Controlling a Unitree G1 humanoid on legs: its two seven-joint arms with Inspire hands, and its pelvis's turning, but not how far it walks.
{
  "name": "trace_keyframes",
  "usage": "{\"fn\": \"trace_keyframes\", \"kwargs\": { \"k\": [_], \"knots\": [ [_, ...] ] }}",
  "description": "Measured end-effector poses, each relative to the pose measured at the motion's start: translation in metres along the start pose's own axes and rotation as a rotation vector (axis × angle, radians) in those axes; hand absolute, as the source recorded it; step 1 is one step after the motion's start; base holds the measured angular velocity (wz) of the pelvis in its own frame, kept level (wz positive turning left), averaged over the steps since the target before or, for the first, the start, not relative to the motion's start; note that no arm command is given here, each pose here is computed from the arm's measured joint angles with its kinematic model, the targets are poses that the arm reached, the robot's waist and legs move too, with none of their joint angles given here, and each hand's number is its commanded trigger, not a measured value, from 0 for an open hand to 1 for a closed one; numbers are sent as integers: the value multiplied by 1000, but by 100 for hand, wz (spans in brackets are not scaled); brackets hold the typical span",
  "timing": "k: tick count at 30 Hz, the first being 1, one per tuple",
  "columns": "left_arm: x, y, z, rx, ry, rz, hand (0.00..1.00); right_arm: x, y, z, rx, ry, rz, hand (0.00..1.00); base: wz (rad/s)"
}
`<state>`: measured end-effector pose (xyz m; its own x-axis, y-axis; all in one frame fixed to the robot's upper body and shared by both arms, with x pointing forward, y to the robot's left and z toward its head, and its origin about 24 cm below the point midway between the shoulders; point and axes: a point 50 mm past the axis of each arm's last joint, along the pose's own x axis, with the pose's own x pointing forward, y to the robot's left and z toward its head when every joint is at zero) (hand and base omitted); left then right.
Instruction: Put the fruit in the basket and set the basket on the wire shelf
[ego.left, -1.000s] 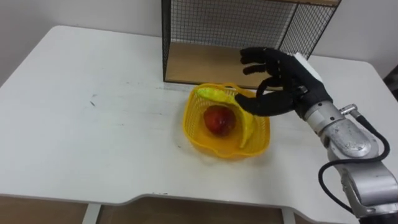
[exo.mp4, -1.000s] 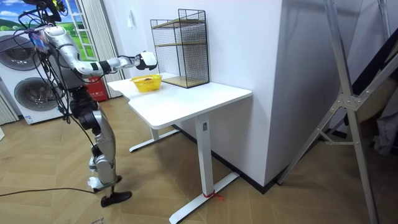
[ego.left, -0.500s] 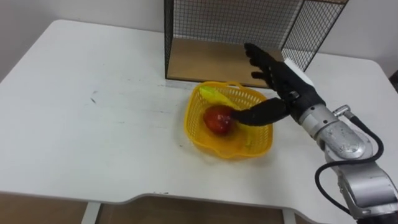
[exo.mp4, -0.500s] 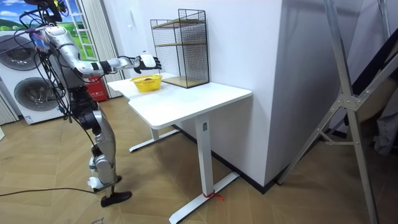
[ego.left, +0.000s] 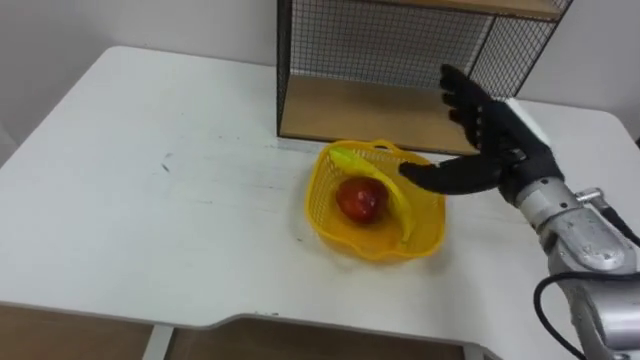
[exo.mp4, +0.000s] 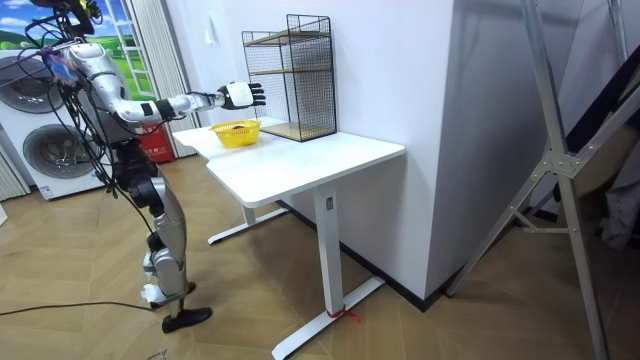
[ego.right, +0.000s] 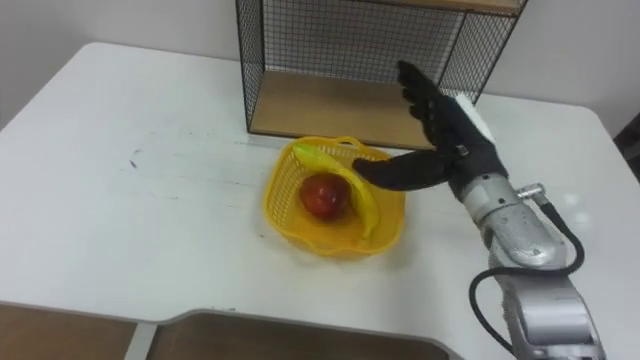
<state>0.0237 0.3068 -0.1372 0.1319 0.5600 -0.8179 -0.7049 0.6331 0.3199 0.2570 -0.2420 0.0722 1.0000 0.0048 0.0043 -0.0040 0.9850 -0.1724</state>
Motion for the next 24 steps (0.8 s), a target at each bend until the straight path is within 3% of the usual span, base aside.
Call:
{"fn": "trace_keyframes", "kwargs": {
  "k": [6, 11, 20, 24],
  "knots": [
    [-14, 22, 69, -353, -280, 234, 0, -33, -34, -4, 73, 8, -250, 0, -2],
    [-38, 29, 113, -461, -477, 302, 0, -52, -55, -13, 33, 56, -384, 0, -2],
    [-102, 32, 176, -643, -827, 316, 0, -64, -56, -24, 101, 92, -487, 0, 1],
    [-127, 33, 191, -571, -1001, 366, 0, -65, -53, -29, 126, 102, -514, 0, -4]
  ]
}}
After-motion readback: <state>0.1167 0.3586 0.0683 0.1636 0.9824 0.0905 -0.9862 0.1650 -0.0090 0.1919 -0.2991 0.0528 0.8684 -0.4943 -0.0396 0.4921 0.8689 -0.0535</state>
